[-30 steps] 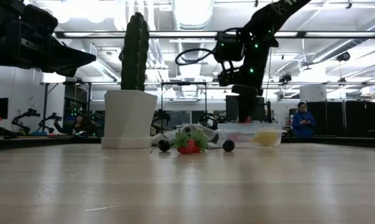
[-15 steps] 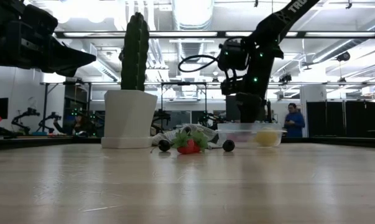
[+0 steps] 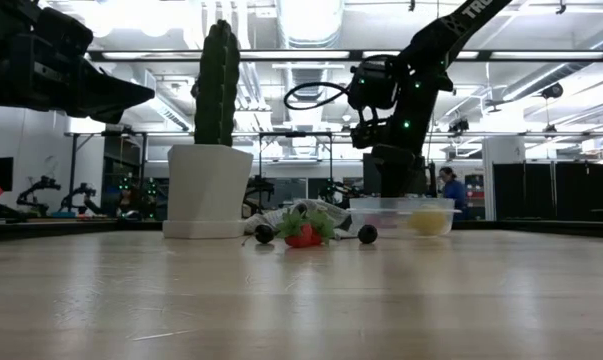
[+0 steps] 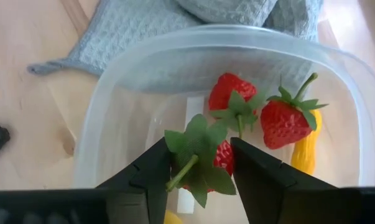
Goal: Pick and placing Produce into tupperware
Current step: Put the right strawberry into the transparent bin, then put the blackberry into the transparent bin
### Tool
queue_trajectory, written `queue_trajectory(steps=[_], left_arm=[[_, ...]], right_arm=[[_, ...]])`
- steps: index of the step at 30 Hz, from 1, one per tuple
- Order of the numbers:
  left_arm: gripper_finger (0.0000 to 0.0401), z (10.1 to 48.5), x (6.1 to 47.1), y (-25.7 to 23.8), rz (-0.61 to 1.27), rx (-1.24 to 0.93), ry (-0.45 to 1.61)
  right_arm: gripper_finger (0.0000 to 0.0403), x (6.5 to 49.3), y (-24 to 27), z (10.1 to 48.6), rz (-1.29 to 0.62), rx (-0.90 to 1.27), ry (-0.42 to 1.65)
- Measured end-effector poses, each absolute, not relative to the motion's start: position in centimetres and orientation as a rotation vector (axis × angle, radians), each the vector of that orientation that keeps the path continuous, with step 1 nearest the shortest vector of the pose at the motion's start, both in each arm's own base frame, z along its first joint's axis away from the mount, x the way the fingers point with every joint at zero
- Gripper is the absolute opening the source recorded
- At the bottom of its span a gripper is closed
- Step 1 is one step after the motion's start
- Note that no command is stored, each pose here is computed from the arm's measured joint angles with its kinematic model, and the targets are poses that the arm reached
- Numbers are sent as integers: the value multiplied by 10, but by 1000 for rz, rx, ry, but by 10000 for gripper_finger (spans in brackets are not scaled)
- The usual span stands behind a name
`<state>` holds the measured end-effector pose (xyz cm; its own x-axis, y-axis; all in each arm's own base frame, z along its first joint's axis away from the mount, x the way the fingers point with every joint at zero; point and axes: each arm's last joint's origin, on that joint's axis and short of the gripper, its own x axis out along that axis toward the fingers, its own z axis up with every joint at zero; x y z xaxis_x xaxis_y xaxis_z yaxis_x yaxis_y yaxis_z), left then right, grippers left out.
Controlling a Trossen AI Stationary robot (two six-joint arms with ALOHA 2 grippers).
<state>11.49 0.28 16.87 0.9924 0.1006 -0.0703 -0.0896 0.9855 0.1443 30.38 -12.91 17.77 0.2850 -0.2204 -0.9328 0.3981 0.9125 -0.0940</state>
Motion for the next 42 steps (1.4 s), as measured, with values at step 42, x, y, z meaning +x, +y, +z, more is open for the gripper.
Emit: queue_trajectory(steps=[42], left_arm=[[0, 169, 115, 3, 96, 140, 78]], right_arm=[[194, 301, -30, 311, 48, 8, 729]])
